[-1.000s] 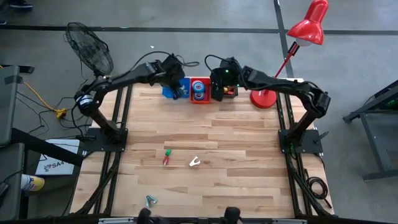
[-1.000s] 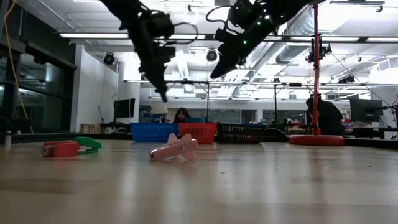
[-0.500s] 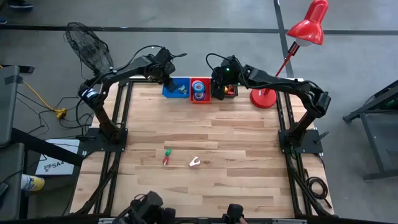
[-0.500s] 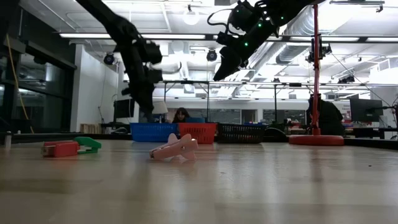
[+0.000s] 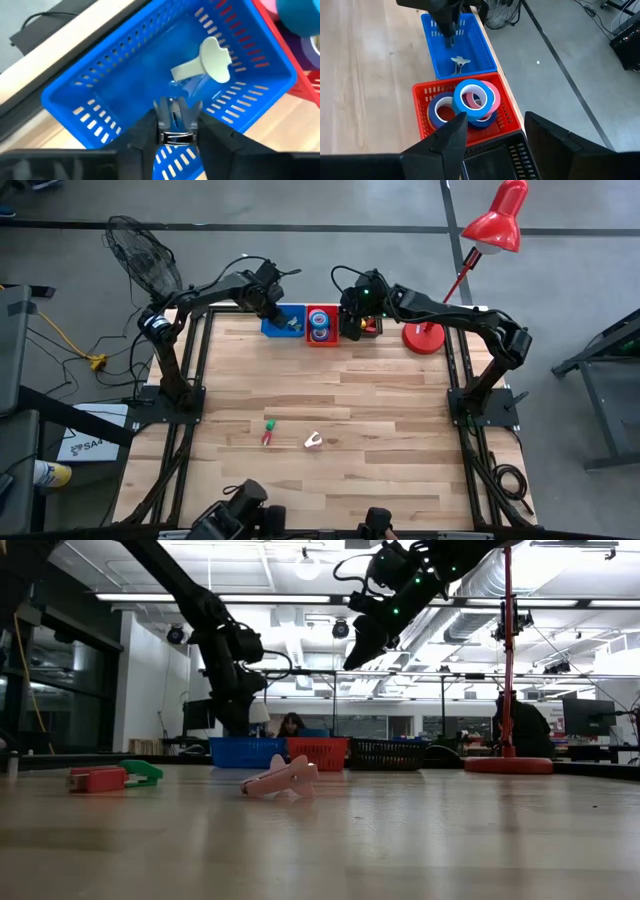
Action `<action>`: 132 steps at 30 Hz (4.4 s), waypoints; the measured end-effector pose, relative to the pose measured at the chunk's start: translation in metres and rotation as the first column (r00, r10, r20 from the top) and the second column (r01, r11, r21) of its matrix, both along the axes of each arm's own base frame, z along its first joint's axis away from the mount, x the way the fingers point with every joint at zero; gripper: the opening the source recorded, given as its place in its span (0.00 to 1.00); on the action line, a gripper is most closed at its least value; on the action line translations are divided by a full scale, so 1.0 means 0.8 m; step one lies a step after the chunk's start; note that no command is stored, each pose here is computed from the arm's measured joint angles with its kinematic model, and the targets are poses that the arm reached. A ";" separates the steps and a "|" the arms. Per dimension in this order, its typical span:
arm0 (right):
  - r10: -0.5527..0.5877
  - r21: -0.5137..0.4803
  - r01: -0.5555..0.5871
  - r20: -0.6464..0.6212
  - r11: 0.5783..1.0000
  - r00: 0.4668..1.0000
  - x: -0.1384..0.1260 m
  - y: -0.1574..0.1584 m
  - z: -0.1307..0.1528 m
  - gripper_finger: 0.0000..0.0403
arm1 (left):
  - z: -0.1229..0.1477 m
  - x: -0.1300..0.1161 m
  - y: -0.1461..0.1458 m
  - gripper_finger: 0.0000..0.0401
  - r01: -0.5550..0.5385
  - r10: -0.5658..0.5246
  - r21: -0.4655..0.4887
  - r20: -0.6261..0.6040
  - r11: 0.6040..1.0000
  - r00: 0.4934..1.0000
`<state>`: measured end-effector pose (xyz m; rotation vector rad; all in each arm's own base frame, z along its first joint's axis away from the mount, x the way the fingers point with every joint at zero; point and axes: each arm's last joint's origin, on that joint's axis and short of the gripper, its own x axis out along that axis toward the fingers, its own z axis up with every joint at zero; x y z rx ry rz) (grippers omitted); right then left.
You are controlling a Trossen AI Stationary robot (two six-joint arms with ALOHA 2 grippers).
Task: Pick and place Stapler, Stapler remover, tape
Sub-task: Put the black staple remover into the blue basket, then put the green stapler into the black basket
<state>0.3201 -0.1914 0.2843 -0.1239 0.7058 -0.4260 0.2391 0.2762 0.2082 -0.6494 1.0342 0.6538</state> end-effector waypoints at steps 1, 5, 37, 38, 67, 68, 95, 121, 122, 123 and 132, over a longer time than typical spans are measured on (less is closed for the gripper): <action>0.000 0.000 0.000 0.000 1.000 1.000 0.000 0.000 0.000 0.47 | 0.000 0.000 0.000 0.32 -0.004 0.004 0.003 -0.004 1.000 1.000; 0.001 -0.001 -0.001 -0.001 1.000 1.000 0.000 0.000 0.000 0.47 | 0.000 -0.001 0.000 0.43 -0.002 0.002 -0.001 -0.003 1.000 1.000; -0.003 0.039 0.005 -0.042 0.999 0.999 -0.008 0.001 -0.002 0.47 | 0.090 -0.005 -0.029 0.60 0.126 -0.118 0.026 -0.218 0.992 0.969; -0.007 0.042 0.008 -0.044 0.999 0.999 -0.010 0.000 -0.001 0.47 | 0.096 -0.006 -0.035 0.60 0.126 -0.116 0.030 -0.222 0.992 0.968; 0.053 0.101 -0.050 -0.028 0.994 0.998 -0.049 0.003 0.030 0.47 | 0.129 0.016 -0.231 0.60 0.023 -0.013 0.016 -0.495 1.000 0.869; 0.054 0.102 -0.051 -0.028 0.994 0.998 -0.050 0.004 0.031 0.47 | 0.122 0.017 -0.237 0.60 0.023 -0.021 -0.003 -0.508 1.000 0.861; -0.010 0.260 0.064 -0.201 0.964 0.980 -0.113 0.063 0.062 0.47 | -0.016 0.034 -0.381 0.60 0.095 -0.154 -0.181 -0.349 0.979 0.924; 0.073 0.296 0.007 -0.257 0.955 0.964 -0.105 0.097 0.058 0.47 | -0.045 0.039 -0.384 0.60 -0.040 -0.040 -0.339 -0.226 0.940 0.973; 0.074 0.295 0.005 -0.257 0.956 0.963 -0.105 0.097 0.058 0.47 | -0.044 0.042 -0.384 0.60 -0.038 -0.037 -0.342 -0.208 0.939 0.977; 0.076 0.294 0.003 -0.258 0.956 0.963 -0.105 0.097 0.058 0.47 | -0.042 0.045 -0.384 0.60 -0.034 -0.032 -0.347 -0.184 0.937 0.982; 0.102 0.286 -0.024 -0.261 0.958 0.960 -0.105 0.097 0.058 0.47 | -0.047 0.055 -0.385 0.59 -0.100 0.052 -0.343 -0.148 0.934 0.988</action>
